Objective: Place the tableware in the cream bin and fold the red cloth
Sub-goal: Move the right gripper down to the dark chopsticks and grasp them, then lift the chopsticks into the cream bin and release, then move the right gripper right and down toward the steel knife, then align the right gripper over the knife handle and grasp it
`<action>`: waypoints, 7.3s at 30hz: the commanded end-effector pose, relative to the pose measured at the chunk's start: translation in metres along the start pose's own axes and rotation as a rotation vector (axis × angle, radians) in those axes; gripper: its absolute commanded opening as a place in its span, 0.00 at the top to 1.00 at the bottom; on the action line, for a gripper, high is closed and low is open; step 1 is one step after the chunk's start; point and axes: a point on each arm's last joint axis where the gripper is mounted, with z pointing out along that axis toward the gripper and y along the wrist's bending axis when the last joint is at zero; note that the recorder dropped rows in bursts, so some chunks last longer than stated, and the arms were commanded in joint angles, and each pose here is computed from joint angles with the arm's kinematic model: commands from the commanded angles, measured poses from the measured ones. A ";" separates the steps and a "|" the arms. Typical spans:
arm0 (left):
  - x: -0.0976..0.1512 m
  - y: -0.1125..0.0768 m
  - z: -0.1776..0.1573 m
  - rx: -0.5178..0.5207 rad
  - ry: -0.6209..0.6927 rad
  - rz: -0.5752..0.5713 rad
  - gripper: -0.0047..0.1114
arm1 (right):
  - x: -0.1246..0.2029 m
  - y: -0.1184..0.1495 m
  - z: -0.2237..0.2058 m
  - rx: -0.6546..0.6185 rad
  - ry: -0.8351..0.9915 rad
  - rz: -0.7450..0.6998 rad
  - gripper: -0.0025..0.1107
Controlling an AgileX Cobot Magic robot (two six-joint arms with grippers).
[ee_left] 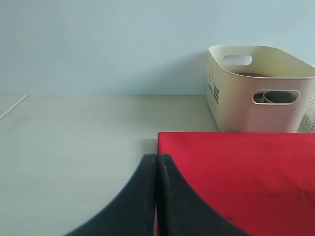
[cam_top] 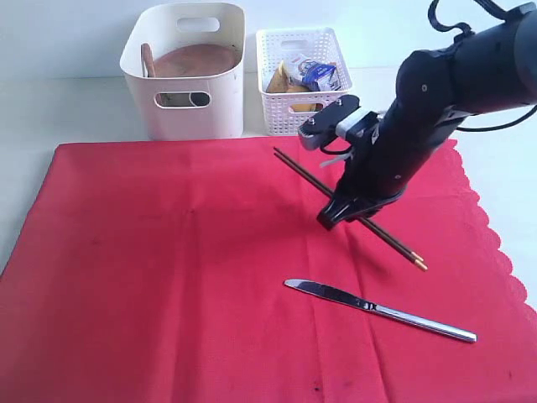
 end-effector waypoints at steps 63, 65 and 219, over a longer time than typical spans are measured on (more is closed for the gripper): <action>-0.001 0.000 -0.001 0.004 -0.012 -0.001 0.95 | -0.237 -0.035 0.015 -0.300 -1.077 0.171 0.98; -0.001 0.000 -0.001 0.004 -0.012 -0.001 0.95 | -0.237 -0.040 0.020 -0.282 -1.059 0.260 0.98; -0.001 0.000 -0.001 0.004 -0.012 -0.001 0.95 | 0.095 0.058 -0.019 -0.174 0.023 0.016 0.56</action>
